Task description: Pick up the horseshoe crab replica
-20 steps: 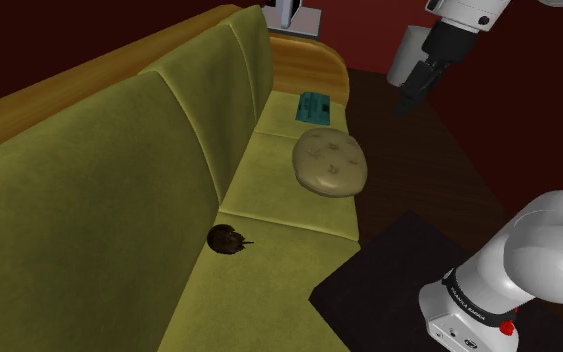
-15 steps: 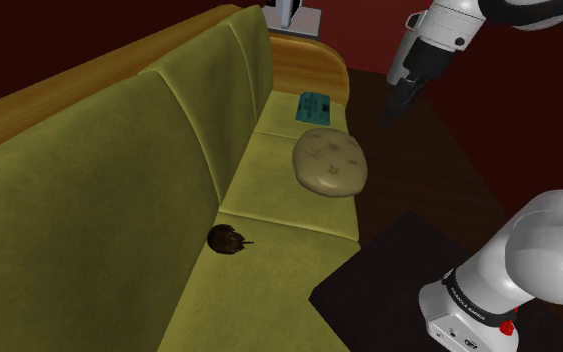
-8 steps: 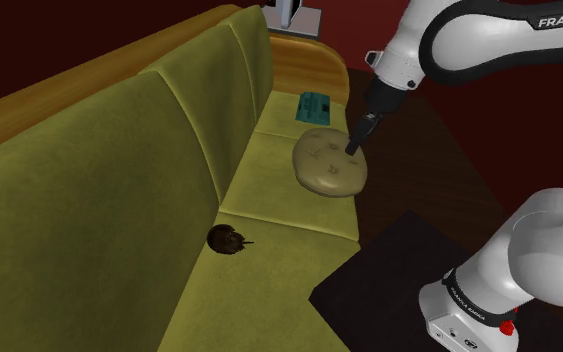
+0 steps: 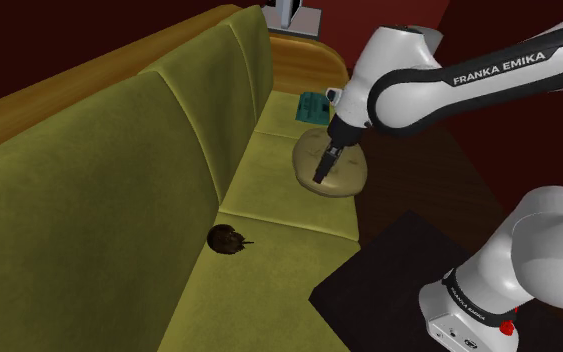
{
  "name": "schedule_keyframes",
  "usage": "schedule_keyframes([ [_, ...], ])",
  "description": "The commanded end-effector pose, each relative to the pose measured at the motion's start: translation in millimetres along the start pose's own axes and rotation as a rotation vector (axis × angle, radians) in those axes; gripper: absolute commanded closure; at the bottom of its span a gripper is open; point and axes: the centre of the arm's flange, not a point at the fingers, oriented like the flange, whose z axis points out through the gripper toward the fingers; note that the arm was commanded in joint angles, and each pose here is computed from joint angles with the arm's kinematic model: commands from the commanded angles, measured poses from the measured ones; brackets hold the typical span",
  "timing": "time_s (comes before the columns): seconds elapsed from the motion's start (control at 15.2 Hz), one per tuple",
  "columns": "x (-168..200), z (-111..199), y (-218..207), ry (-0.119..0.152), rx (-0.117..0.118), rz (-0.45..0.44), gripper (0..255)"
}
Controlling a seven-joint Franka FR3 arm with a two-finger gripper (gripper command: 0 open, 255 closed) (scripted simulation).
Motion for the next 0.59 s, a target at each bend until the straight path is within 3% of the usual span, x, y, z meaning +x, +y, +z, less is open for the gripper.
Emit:
schedule_keyframes([
  [0.0,10,26,-7,0.008,0.001,-0.036,0],
  [0.53,43,118,-41,0.03,0.009,-0.178,0],
])
